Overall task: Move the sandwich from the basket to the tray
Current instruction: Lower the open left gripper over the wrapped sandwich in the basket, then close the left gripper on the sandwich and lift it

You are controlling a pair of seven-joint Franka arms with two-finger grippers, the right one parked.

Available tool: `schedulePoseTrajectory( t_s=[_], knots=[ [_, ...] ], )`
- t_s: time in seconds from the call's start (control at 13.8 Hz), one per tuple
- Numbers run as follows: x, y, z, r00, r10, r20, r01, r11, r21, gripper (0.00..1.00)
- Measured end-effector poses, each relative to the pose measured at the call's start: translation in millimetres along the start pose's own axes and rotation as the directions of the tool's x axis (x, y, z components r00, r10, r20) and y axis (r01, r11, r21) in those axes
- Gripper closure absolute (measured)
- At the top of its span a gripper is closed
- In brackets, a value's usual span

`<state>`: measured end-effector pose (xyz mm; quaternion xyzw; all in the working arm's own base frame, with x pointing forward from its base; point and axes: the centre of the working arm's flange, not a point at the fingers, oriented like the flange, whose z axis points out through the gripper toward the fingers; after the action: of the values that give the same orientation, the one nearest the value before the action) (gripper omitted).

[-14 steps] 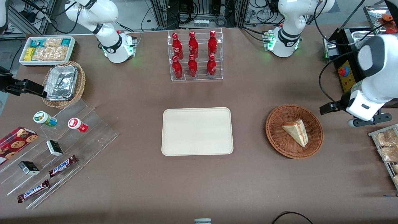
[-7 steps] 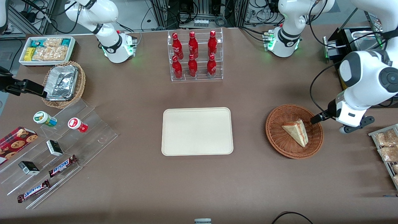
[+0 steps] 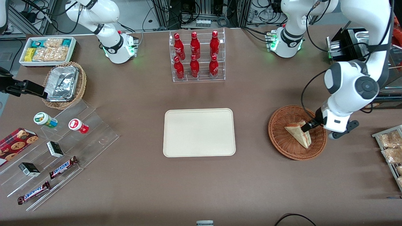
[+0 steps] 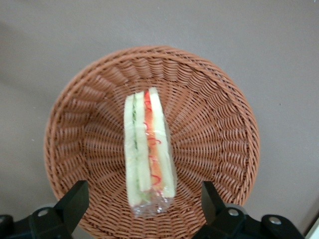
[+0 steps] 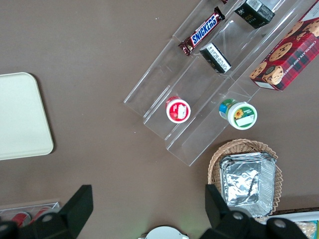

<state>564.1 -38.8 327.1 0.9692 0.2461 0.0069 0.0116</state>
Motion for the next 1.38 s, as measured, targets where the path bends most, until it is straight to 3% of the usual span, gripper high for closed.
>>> schedulePoseTrajectory(
  t_s=[0.22, 0.73, 1.09, 1.23, 1.38],
  knots=[
    [-4.4, 1.1, 13.7, 1.0, -0.004, -0.013, 0.004, 1.0, -0.008, 0.0],
    [-9.9, -4.9, 46.9, 0.999, -0.033, 0.015, 0.032, 0.999, 0.013, 0.0],
    [-8.5, -4.6, 66.0, 0.999, -0.041, 0.011, 0.041, 0.999, 0.011, 0.0],
    [-8.3, -4.6, 71.1, 0.998, -0.057, 0.011, 0.057, 0.998, 0.012, 0.04],
    [-8.4, -4.5, 71.7, 0.998, -0.066, 0.011, 0.066, 0.998, 0.012, 0.26]
  ],
)
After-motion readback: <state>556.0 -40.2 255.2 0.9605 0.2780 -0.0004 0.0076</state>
